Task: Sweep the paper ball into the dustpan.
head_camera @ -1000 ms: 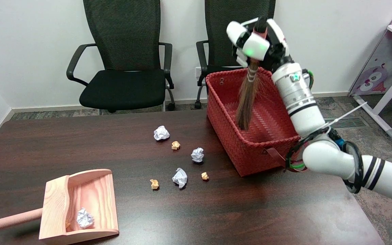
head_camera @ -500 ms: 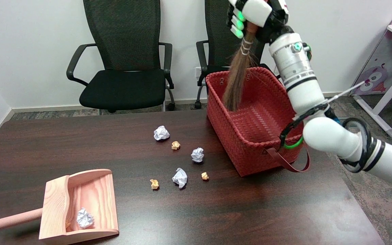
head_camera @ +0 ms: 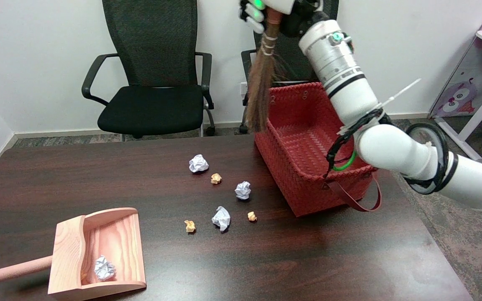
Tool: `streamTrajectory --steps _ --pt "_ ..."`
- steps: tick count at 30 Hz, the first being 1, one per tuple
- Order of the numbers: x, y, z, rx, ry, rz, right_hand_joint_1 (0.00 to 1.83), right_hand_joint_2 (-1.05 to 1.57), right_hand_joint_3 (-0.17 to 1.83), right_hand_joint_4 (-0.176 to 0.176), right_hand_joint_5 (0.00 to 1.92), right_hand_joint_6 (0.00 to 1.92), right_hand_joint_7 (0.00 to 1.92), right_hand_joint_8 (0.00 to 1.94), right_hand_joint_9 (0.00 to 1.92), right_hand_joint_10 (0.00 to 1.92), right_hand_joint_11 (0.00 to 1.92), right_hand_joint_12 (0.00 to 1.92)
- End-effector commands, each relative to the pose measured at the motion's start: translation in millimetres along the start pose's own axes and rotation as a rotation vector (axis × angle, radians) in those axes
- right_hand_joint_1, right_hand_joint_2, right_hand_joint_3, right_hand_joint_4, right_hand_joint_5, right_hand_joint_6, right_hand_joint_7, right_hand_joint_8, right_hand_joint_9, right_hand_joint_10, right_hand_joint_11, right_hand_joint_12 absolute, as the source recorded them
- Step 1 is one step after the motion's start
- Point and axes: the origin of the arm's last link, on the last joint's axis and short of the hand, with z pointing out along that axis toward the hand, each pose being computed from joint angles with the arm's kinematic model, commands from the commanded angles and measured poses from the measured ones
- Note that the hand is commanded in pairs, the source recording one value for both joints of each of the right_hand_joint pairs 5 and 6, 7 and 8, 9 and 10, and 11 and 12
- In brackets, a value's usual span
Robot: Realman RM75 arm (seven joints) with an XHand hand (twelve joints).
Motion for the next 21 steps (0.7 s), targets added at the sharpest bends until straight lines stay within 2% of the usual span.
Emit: streamTrajectory --steps 1,6,14,21 --pt "-65 6 7 -0.088 -0.256 0.037 1.0 1.57 1.49 0.058 1.92 1.92 1.92 1.92 1.92 1.92 1.92 1.92" --pt "-75 20 -9 -0.136 -0.307 0.02 1.0 1.57 1.47 0.06 1.92 1.92 1.92 1.92 1.92 1.92 1.92 1.92" --pt "-85 32 -45 -0.119 -0.388 -0.11 1.0 1.57 1.42 0.058 1.92 1.92 1.92 1.92 1.92 1.92 1.92 1.92" --pt "-78 36 -76 -0.126 -0.348 -0.148 1.01 1.57 1.39 0.057 1.92 1.92 1.92 1.92 1.92 1.92 1.92 1.92"
